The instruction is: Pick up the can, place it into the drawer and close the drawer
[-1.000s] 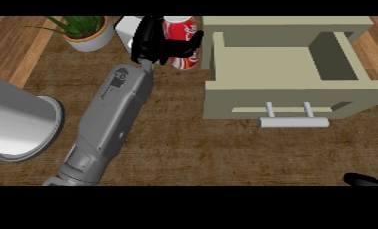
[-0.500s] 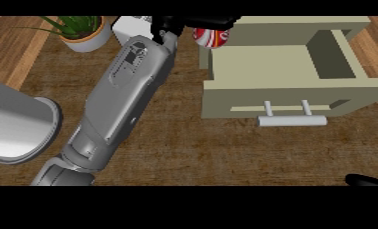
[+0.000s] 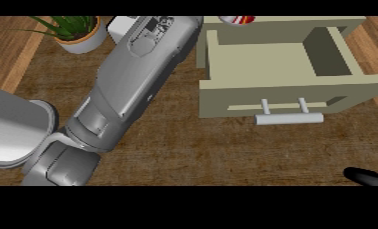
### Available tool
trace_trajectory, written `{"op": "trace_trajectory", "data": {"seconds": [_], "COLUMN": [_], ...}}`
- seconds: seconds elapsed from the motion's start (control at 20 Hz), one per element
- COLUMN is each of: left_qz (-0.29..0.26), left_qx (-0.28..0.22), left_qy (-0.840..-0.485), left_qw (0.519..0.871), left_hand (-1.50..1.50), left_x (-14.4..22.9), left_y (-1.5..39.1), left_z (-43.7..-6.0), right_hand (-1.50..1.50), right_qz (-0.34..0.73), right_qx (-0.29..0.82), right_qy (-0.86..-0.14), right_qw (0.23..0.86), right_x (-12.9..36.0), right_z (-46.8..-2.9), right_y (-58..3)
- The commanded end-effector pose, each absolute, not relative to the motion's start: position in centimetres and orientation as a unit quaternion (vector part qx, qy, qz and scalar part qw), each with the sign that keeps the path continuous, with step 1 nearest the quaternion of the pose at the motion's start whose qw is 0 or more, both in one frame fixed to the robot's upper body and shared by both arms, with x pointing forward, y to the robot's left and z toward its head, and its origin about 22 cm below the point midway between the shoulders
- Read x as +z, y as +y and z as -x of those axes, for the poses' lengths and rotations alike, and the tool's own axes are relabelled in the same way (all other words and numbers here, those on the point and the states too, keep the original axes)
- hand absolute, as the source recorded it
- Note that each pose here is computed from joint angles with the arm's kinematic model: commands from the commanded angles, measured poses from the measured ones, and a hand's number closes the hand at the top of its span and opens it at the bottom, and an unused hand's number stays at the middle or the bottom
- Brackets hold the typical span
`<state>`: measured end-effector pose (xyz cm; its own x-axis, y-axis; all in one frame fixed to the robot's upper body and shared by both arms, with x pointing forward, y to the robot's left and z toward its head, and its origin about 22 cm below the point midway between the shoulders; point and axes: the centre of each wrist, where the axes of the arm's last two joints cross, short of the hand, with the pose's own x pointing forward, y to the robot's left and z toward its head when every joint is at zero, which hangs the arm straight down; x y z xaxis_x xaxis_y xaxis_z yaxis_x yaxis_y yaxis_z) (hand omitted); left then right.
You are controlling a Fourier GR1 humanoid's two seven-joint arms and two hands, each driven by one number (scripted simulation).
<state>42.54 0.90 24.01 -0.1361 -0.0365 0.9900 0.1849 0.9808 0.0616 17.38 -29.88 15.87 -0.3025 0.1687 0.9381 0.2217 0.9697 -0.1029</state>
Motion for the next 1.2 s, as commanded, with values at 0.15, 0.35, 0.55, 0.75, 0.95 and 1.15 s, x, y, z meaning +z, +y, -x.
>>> {"op": "trace_trajectory", "data": {"seconds": [0.15, 0.35, 0.55, 0.75, 0.95, 1.15], "left_qz": [0.029, 0.01, -0.015, -0.035, -0.051, -0.065], "left_qx": [-0.1, -0.095, -0.087, -0.072, -0.049, -0.033], "left_qy": [-0.742, -0.737, -0.751, -0.744, -0.751, -0.756], "left_qw": [0.663, 0.67, 0.654, 0.663, 0.656, 0.651], "left_hand": [1.5, 1.5, 1.5, -1.5, -1.5, -1.5], "left_x": [25.6, 25.6, 24.6, 25.7, 25.5, 24.7], "left_y": [-1.4, -2.4, -1.7, -2.2, -2.2, -1.8], "left_z": [-42.7, -42.3, -43.3, -43.2, -43.3, -43.7], "right_hand": [-1.5, -1.5, -1.5, -1.5, -1.5, -1.5], "right_qz": [0.11, 0.11, 0.105, 0.11, 0.103, 0.131], "right_qx": [-0.02, -0.013, -0.006, -0.008, 0.008, 0.032], "right_qy": [-0.809, -0.812, -0.815, -0.814, -0.812, -0.825], "right_qw": [0.577, 0.573, 0.57, 0.57, 0.574, 0.549], "right_x": [16.2, 17.7, 16.4, 17.3, 18.1, 17.6], "right_z": [-18.2, -18.7, -18.7, -18.2, -18.9, -18.7], "right_y": [-30.1, -29.5, -30.4, -30.0, -28.3, -29.9]}}
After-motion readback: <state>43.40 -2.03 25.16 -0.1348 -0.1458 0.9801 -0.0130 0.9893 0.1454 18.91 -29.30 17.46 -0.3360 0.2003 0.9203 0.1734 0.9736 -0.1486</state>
